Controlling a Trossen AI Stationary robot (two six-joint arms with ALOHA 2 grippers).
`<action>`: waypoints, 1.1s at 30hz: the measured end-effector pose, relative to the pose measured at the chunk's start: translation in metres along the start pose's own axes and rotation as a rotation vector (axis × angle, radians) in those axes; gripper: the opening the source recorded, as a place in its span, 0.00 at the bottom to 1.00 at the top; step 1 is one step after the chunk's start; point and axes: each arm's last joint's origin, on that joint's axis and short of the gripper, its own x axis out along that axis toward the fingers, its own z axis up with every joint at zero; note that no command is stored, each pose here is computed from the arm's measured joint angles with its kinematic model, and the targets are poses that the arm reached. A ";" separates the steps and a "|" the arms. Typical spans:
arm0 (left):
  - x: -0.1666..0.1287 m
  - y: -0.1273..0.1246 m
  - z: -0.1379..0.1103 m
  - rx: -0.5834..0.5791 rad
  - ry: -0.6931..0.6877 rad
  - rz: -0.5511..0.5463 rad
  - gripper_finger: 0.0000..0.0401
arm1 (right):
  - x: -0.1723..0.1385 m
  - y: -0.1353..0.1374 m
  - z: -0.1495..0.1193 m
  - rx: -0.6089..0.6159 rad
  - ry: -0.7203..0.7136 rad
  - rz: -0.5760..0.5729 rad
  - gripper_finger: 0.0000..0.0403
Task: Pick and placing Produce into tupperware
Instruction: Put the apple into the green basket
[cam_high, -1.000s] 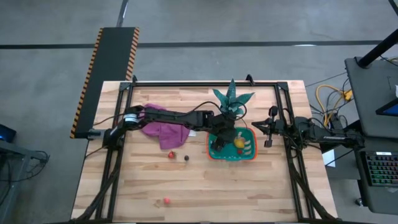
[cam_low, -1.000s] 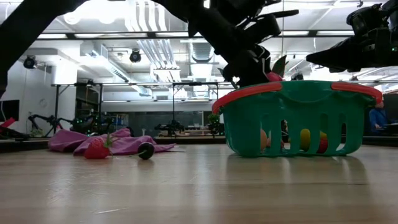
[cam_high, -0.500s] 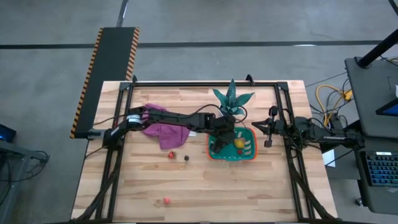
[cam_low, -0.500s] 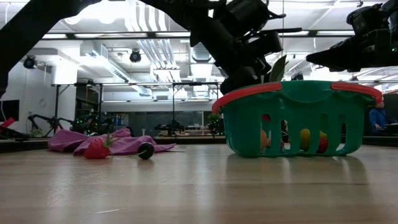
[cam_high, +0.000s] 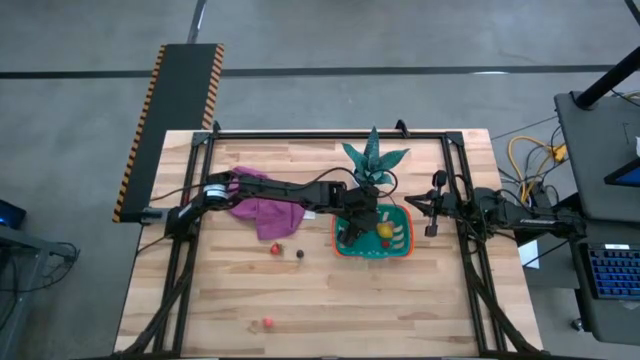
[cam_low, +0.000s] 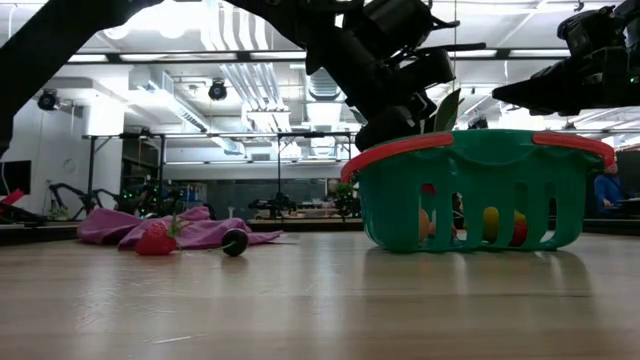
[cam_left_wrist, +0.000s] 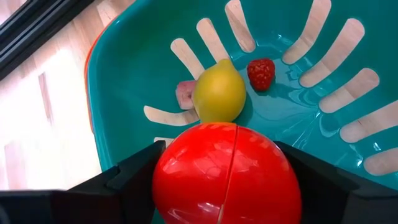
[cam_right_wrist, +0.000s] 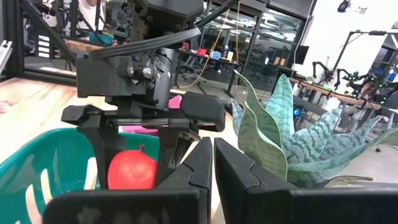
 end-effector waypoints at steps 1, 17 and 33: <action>0.000 0.000 0.000 0.000 0.000 0.000 0.68 | 0.000 0.000 0.000 -0.001 0.000 0.000 0.02; 0.000 0.001 -0.001 0.000 0.016 0.023 0.68 | 0.000 0.000 0.000 -0.003 0.000 0.000 0.02; 0.000 0.000 -0.001 0.000 0.029 0.033 0.68 | 0.000 0.000 0.000 -0.003 0.000 0.000 0.02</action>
